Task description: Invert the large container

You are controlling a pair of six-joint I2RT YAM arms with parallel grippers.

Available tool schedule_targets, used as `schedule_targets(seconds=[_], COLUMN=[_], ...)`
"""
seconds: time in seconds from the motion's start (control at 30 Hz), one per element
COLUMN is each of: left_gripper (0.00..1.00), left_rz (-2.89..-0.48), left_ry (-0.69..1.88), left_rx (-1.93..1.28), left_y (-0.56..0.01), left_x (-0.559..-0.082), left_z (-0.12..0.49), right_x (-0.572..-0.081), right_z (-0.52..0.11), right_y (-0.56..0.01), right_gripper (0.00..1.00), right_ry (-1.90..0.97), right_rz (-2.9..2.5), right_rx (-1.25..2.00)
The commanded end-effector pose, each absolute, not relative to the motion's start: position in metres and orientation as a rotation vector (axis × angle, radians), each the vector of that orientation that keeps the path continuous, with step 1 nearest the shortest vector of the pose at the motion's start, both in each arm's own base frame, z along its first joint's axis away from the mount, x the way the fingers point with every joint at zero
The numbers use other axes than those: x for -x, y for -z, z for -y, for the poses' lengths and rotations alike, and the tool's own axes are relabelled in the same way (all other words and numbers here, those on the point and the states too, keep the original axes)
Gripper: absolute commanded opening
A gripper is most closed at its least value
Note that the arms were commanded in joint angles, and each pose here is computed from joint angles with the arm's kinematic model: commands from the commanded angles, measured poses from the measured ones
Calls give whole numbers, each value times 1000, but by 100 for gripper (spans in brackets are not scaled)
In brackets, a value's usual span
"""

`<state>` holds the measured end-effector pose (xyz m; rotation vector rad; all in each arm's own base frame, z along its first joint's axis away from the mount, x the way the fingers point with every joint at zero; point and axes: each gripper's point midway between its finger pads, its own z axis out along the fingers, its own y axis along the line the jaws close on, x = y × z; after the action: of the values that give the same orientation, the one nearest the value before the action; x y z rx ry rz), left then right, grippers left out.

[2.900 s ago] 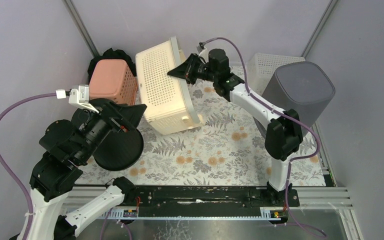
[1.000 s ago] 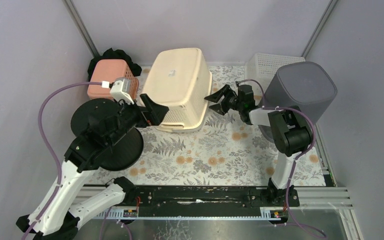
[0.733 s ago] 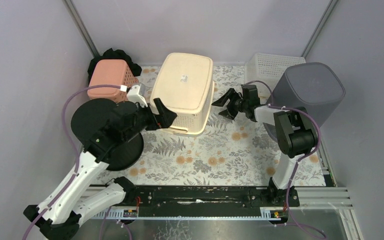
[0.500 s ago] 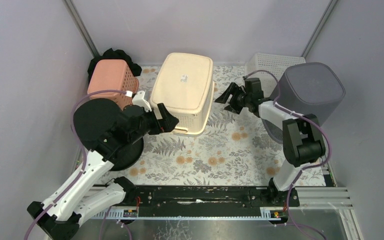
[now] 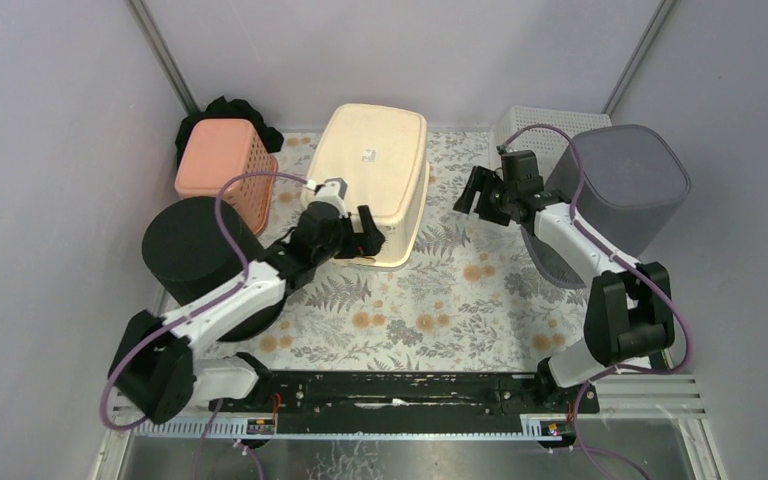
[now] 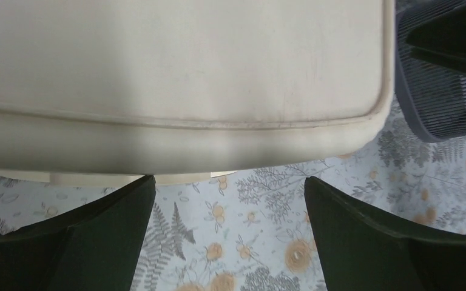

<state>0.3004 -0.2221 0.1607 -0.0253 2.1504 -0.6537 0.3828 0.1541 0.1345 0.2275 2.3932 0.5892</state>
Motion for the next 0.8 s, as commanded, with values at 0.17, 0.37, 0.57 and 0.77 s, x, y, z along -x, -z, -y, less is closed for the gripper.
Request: schedule_targets(seconds=[0.17, 0.37, 0.57, 0.77], left_gripper=[100, 100, 100, 100], left_rz=[-2023, -1992, -1931, -1864], left_ry=[618, 685, 680, 513], left_rx=[-162, -251, -176, 29], left_y=[-166, -192, -211, -207], left_x=[-387, -394, -353, -335], left_z=[274, 293, 260, 193], right_x=[-381, -379, -371, -356], right_z=[-114, -88, -74, -50], right_y=[-150, -154, -153, -152], right_gripper=[75, 74, 99, 99], right_ry=[-385, -311, -244, -135], right_rz=[-2307, -2262, -2189, -2032], right_rx=[-241, -267, -242, -229])
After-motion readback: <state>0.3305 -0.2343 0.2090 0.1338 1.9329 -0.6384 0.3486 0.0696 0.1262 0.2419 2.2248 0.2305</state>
